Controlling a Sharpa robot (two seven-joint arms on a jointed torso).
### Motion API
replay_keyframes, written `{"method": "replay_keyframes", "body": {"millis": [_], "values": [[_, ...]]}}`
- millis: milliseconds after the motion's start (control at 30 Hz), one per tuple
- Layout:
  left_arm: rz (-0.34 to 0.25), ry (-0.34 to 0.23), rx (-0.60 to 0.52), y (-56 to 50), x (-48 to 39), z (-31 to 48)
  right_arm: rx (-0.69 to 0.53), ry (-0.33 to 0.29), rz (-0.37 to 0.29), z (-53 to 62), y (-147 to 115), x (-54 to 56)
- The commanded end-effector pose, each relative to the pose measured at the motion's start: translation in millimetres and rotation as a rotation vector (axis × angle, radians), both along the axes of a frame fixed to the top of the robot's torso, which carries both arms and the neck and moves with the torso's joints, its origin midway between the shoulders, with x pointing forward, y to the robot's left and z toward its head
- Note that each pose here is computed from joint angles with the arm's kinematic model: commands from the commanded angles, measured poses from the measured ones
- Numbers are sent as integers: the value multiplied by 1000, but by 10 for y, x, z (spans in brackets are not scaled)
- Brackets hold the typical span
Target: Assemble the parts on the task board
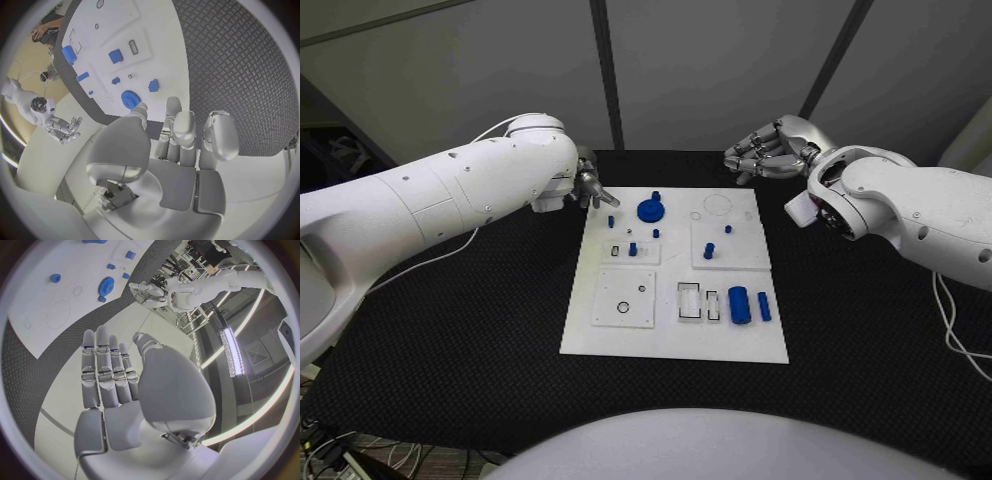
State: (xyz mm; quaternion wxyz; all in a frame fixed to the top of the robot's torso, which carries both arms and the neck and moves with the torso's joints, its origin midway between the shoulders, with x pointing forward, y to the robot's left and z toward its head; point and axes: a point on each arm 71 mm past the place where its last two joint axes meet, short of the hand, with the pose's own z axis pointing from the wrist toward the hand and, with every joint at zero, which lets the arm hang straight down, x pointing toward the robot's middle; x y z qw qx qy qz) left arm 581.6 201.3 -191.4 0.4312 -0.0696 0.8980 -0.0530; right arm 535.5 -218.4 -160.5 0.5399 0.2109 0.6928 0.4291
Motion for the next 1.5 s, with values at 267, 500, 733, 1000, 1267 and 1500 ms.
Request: {"method": "replay_keyframes", "body": {"millis": [267, 500, 733, 1000, 1267, 1500], "values": [[-27, 52, -1, -51, -23, -57, 2, -3, 15, 8, 31, 2], [-38, 67, -3, -85, -39, -93, 3, -2, 17, 6, 41, 3], [-40, 80, -6, -104, -44, -126, 3, -2, 18, 4, 52, 4], [-43, 83, -7, -129, -42, -138, 4, -2, 19, 3, 58, 4], [-44, 87, -7, -147, -37, -145, 4, -2, 18, 3, 57, 5], [-47, 94, -10, -169, -38, -154, 4, -2, 21, 3, 69, 6]]}}
